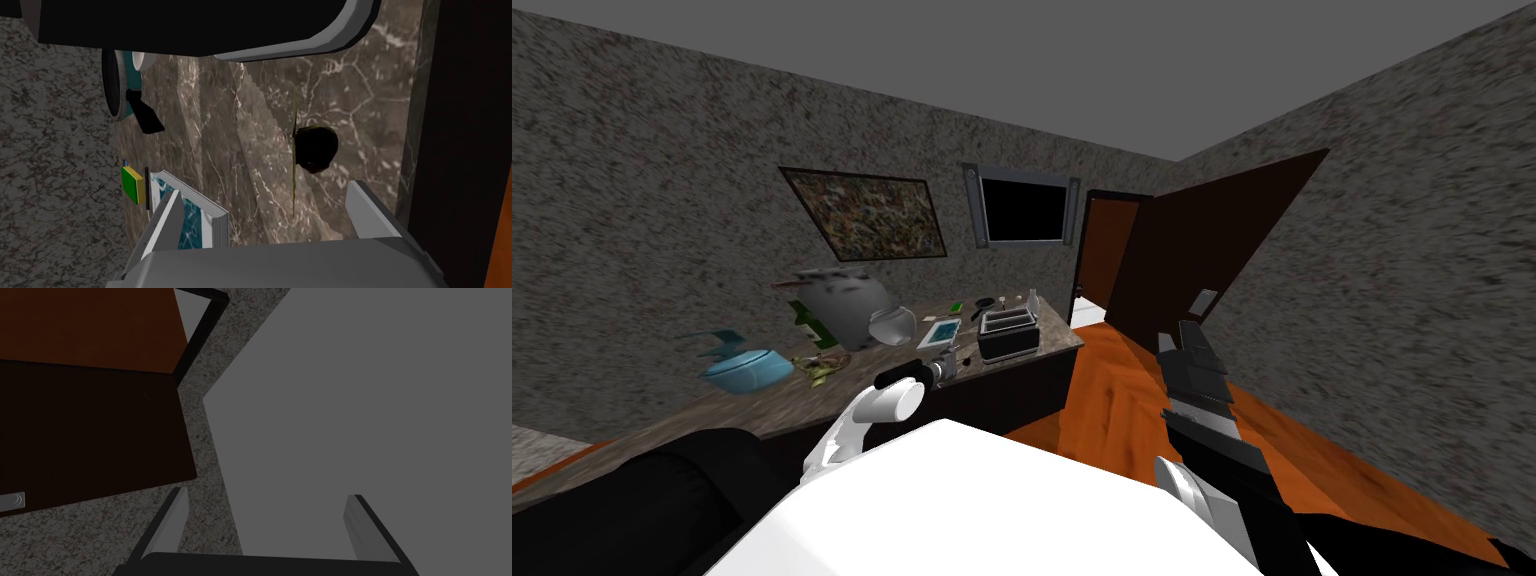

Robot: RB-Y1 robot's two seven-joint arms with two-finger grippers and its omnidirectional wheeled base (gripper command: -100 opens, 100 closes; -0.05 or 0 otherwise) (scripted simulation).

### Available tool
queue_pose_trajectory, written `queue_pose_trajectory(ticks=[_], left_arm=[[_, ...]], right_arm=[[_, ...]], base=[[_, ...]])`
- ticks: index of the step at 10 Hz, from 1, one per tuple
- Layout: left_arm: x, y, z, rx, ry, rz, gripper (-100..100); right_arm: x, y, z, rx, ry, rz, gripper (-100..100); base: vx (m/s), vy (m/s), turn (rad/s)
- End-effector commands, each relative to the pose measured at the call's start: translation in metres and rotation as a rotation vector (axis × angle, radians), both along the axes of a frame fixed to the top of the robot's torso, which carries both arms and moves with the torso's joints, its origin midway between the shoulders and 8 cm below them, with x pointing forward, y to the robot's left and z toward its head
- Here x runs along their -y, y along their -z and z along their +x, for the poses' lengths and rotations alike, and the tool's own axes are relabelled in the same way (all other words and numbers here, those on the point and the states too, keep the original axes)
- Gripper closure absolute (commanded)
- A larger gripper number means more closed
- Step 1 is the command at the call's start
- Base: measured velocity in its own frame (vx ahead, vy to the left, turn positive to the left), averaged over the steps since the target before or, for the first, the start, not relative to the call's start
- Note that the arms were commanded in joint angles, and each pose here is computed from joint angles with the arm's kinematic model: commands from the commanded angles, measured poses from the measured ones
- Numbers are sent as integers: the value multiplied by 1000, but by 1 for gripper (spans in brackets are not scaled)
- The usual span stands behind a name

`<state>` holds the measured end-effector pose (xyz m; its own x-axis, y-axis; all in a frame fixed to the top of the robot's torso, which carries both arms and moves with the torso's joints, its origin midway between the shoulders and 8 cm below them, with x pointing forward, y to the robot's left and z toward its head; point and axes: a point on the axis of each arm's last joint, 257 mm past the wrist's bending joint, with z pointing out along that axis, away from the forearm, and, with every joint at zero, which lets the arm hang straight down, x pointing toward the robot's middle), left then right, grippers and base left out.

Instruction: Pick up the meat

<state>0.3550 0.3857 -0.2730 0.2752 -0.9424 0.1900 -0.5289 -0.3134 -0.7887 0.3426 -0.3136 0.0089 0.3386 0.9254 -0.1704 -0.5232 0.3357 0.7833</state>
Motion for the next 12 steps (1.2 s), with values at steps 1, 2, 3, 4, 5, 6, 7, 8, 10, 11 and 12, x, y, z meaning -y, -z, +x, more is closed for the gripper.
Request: queue_pose_trajectory(ticks=[1,2,3,4,5,6,7,8,10,11,12], left_arm=[[1,8,-4,-39,7,-12,-100],[1,13,-7,-66,13,-19,-100],[1,17,-11,-89,18,-25,-100],[0,21,-13,-109,22,-29,-100],[0,24,-16,-126,24,-33,-100],[-1,29,-20,-147,27,-37,-100],[0,25,-18,-133,25,-34,-100],[0,26,-18,-137,25,-35,0],[-3,36,-12,-133,19,-34,-100],[-3,38,-10,-133,17,-34,-100],[-2,37,-12,-134,18,-35,-100]], right_arm=[[0,0,0,0,0,0,0],[0,0,0,0,0,0,0],[0,0,0,0,0,0,0],[0,0,0,0,0,0,0],[0,0,0,0,0,0,0],[0,0,0,0,0,0,0],[0,0,0,0,0,0,0],[0,0,0,0,0,0,0],[0,0,0,0,0,0,0],[0,0,0,0,0,0,0],[0,0,0,0,0,0,0]], base=[[46,-9,19],[61,-10,35],[57,-12,23],[60,-19,16],[55,-15,17],[46,-5,16],[20,-2,4],[0,0,0],[17,3,-28],[22,2,-20],[10,1,-3]])
